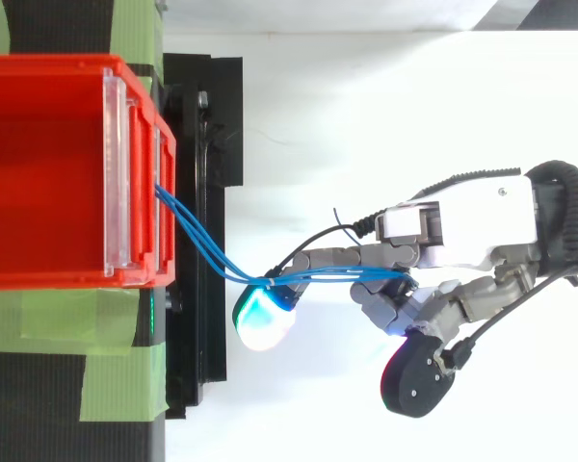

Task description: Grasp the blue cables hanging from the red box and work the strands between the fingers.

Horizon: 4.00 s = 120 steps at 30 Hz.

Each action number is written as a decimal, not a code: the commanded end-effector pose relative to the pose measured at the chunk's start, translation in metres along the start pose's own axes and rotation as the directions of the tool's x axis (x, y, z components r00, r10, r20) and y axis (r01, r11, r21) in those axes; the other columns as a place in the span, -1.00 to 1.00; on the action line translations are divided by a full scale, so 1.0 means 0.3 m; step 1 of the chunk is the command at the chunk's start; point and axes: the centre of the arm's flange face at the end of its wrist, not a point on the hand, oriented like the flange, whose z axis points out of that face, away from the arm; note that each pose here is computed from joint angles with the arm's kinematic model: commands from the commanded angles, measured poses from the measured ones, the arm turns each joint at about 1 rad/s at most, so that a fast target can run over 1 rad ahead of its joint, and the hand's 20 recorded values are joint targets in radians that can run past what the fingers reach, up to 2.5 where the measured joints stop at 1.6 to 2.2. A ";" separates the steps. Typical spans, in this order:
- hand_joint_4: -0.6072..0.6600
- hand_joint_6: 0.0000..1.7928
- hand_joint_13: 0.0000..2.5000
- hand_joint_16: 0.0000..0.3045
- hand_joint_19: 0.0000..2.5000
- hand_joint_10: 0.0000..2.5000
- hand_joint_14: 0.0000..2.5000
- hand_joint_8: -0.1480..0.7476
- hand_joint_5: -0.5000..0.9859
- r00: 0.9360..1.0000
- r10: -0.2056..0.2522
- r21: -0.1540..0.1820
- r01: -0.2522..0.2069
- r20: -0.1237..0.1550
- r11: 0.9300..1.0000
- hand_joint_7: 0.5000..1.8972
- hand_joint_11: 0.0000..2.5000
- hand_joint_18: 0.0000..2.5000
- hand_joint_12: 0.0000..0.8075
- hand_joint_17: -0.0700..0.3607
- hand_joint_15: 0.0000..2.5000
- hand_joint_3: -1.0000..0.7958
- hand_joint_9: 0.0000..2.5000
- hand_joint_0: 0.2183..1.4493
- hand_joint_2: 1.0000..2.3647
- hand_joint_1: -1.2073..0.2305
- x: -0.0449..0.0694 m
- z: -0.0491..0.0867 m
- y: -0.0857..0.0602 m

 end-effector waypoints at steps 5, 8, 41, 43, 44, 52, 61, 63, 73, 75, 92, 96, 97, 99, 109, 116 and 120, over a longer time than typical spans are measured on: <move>0.47 -0.99 -0.20 -0.70 0.02 1.00 1.00 0.17 -0.31 1.000 0.000 0.000 0.000 0.000 1.000 -0.45 0.97 0.10 0.04 -0.20 0.06 -1.00 -0.46 -0.06 -1.00 -0.04 0.000 0.000 0.000; 0.47 -0.99 -0.20 -0.70 0.02 1.00 1.00 0.17 -0.31 1.000 0.000 -0.001 0.000 0.000 1.000 -0.45 0.97 0.10 0.04 -0.20 0.06 -1.00 -0.46 -0.06 -1.00 -0.04 0.000 0.000 0.000; 0.50 -0.99 -0.20 -0.70 0.02 1.00 1.00 0.17 -0.17 1.000 0.014 0.026 -0.014 0.020 1.000 -0.19 0.97 0.10 0.04 -0.20 0.06 -1.00 -0.46 -0.06 -1.00 -0.04 -0.018 0.018 0.034; 0.49 -0.99 -0.20 -0.70 0.02 1.00 1.00 0.17 -0.17 1.000 0.013 0.035 -0.013 0.020 0.999 -0.19 0.97 0.10 0.04 -0.20 0.06 -1.00 -0.46 -0.06 -1.00 -0.04 -0.018 0.017 0.034; 0.49 -0.99 -0.20 -0.70 0.02 1.00 1.00 0.17 -0.17 1.000 0.013 0.050 -0.014 0.022 0.999 -0.19 0.97 0.10 0.04 -0.20 0.06 -1.00 -0.46 -0.06 -1.00 -0.04 -0.022 0.013 0.031; 0.49 -0.99 -0.20 -0.70 0.02 1.00 1.00 0.17 -0.15 0.998 0.010 0.055 -0.012 0.054 0.998 -0.17 0.97 0.10 0.04 -0.20 0.06 -1.00 -0.46 -0.06 -1.00 -0.04 -0.039 -0.046 0.181; 0.50 -0.99 -0.20 -0.70 0.02 1.00 1.00 0.17 -0.14 0.991 0.021 0.046 -0.027 0.133 0.999 -0.15 0.97 0.10 0.04 -0.20 0.06 -1.00 -0.46 -0.05 -1.00 -0.04 -0.081 -0.071 0.230; 0.49 -0.99 -0.20 -0.70 0.02 1.00 1.00 0.17 -0.14 0.987 0.023 0.043 -0.030 0.160 0.999 -0.15 0.97 0.10 0.04 -0.20 0.06 -1.00 -0.46 -0.05 -1.00 -0.04 -0.092 -0.072 0.231; 0.46 -0.99 -0.20 -0.70 0.02 1.00 1.00 0.17 -0.09 0.955 0.017 0.024 -0.025 0.295 0.999 -0.07 0.97 0.10 0.04 -0.20 0.06 -1.00 -0.46 -0.02 -1.00 -0.06 -0.118 -0.073 0.237; 0.44 -0.99 -0.20 -0.70 0.02 1.00 1.00 0.17 -0.06 0.953 0.021 0.005 -0.023 0.304 1.000 -0.02 0.97 0.10 0.04 -0.20 0.06 -1.00 -0.46 -0.02 -1.00 -0.07 -0.118 -0.066 0.243; 0.35 -0.41 -0.20 -0.70 0.02 1.00 1.00 0.17 -0.18 0.954 0.010 -0.011 -0.007 0.301 1.000 -0.05 0.97 0.10 0.04 -0.20 0.06 -0.92 -0.46 0.09 -1.00 -0.15 -0.089 -0.053 0.250; 0.33 -0.27 -0.20 -0.70 0.02 1.00 1.00 0.17 -0.19 0.954 0.008 -0.011 -0.005 0.301 1.000 -0.09 0.97 0.10 0.04 -0.20 0.06 -0.84 -0.46 0.13 -0.99 -0.15 -0.087 -0.053 0.250; 0.32 -0.24 -0.20 -0.70 0.02 1.00 1.00 0.17 -0.19 0.954 0.008 -0.011 -0.005 0.301 1.000 -0.10 0.97 0.10 0.04 -0.20 0.06 -0.81 -0.46 0.15 -0.99 -0.15 -0.087 -0.053 0.250; 0.31 -0.22 -0.20 -0.70 0.02 1.00 1.00 0.17 -0.19 0.954 0.003 -0.009 -0.001 0.301 1.000 -0.11 0.97 0.10 0.04 -0.20 0.06 -0.77 -0.46 0.15 -0.99 -0.16 -0.087 -0.053 0.250; 0.29 -0.18 -0.20 -0.70 0.02 1.00 1.00 0.17 -0.20 0.953 0.002 -0.009 0.001 0.304 1.000 -0.11 0.97 0.10 0.04 -0.20 0.06 -0.61 -0.46 0.16 -0.98 -0.16 -0.090 -0.054 0.250; 0.31 -0.18 -0.20 -0.70 0.02 1.00 1.00 0.17 -0.20 0.952 -0.003 -0.007 0.005 0.305 1.000 -0.11 0.97 0.10 0.04 -0.20 0.06 -0.64 -0.46 0.15 -0.98 -0.15 -0.088 -0.053 0.250; 0.34 -0.25 -0.20 -0.70 0.02 1.00 1.00 0.17 -0.19 0.952 -0.004 -0.007 0.007 0.305 1.000 -0.08 0.97 0.10 0.04 -0.20 0.06 -0.85 -0.46 0.06 -0.99 -0.11 -0.088 -0.053 0.250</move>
